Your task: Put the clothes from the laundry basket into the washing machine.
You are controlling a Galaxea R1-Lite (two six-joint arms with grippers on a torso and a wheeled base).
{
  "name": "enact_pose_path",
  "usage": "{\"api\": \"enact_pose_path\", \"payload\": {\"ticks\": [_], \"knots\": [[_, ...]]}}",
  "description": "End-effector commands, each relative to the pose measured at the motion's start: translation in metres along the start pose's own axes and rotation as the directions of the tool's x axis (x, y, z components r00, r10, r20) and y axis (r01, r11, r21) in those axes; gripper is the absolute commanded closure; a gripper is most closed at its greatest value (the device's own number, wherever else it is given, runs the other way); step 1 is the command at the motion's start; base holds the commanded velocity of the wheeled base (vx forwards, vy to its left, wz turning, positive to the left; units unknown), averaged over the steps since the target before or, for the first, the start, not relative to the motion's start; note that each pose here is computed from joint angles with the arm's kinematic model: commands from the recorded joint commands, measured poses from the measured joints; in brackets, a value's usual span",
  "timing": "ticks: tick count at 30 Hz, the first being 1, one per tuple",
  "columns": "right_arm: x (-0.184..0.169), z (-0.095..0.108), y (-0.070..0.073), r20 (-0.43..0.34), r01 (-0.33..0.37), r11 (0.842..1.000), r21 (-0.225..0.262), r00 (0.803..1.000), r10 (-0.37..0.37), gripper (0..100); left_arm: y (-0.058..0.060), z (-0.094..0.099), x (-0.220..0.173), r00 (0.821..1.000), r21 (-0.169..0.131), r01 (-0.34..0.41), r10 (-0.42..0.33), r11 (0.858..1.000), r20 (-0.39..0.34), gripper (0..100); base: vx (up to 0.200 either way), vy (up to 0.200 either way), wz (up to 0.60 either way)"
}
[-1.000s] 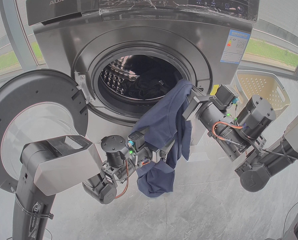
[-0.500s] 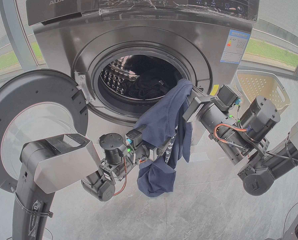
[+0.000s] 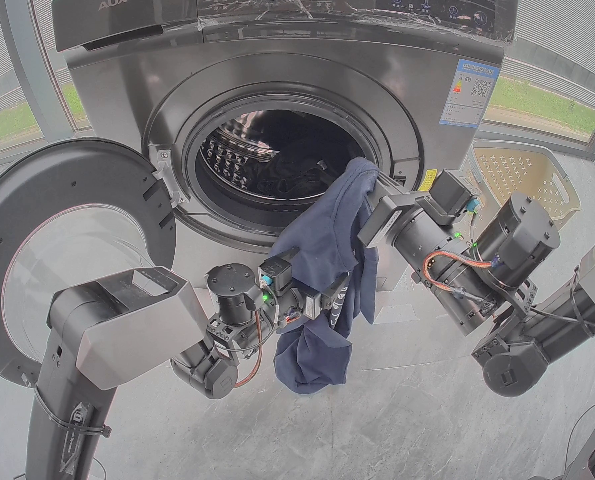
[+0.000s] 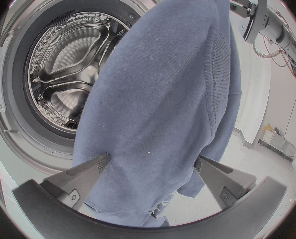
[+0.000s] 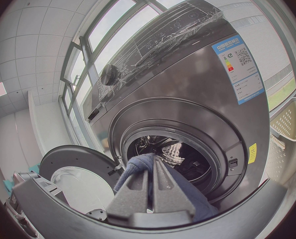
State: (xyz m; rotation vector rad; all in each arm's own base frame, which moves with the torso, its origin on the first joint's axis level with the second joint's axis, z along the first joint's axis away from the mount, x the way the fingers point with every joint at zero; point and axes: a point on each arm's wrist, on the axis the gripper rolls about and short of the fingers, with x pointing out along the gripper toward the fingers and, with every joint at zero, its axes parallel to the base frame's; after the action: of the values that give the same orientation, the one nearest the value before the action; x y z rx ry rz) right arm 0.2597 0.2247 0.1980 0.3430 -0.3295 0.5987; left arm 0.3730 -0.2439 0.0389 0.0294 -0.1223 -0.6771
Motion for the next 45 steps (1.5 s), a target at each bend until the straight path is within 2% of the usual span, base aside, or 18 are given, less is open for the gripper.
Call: {"api": "enact_pose_path", "payload": {"ticks": [1,3,4,14,18,27,28,34,45], "knots": [[-0.001,-0.001,0.001,-0.003,-0.002,1.0,0.002,1.0,0.002,100,-0.001,0.0,0.005,1.0,0.0,0.001,-0.001,1.0,0.013,0,0.0,0.0,0.0],[-0.001,-0.001,0.001,-0.002,-0.002,1.0,0.004,1.0,0.002,100,-0.002,0.0,0.005,1.0,0.0,0.002,-0.002,1.0,0.014,0,0.0,0.0,0.0],[-0.001,-0.001,0.001,-0.002,-0.002,1.0,0.004,1.0,0.002,100,-0.002,0.0,0.005,1.0,0.0,0.002,-0.002,1.0,0.014,100,0.0,0.0,0.0],[-0.002,-0.002,-0.001,-0.008,0.002,1.0,0.008,1.0,-0.002,100,-0.003,0.002,0.007,0.999,0.0,0.004,-0.004,1.0,0.036,100,0.0,0.0,0.0],[-0.001,-0.002,-0.007,-0.008,0.017,1.0,0.001,1.0,-0.017,100,-0.007,0.008,-0.004,1.0,-0.002,0.013,-0.013,1.0,0.026,100,0.0,0.0,0.0],[-0.001,0.001,-0.006,0.001,0.014,1.0,0.004,1.0,-0.014,100,-0.015,0.011,-0.037,0.997,-0.007,0.04,-0.041,0.999,-0.06,100,0.0,0.0,0.0],[-0.001,0.001,-0.006,0.001,0.014,1.0,0.004,1.0,-0.014,100,-0.015,0.011,-0.037,0.997,-0.007,0.04,-0.041,0.999,-0.061,0,0.0,0.0,0.0],[-0.002,-0.001,-0.003,-0.004,0.007,1.0,0.009,1.0,-0.007,100,-0.013,0.012,-0.03,0.999,-0.007,0.036,-0.036,0.999,-0.037,0,0.0,0.0,0.0],[-0.002,-0.001,0.0,-0.002,0.013,1.0,0.015,1.0,-0.013,100,-0.01,0.0,-0.015,0.999,-0.006,0.029,-0.029,1.0,-0.027,0,0.0,0.0,0.0]]}}
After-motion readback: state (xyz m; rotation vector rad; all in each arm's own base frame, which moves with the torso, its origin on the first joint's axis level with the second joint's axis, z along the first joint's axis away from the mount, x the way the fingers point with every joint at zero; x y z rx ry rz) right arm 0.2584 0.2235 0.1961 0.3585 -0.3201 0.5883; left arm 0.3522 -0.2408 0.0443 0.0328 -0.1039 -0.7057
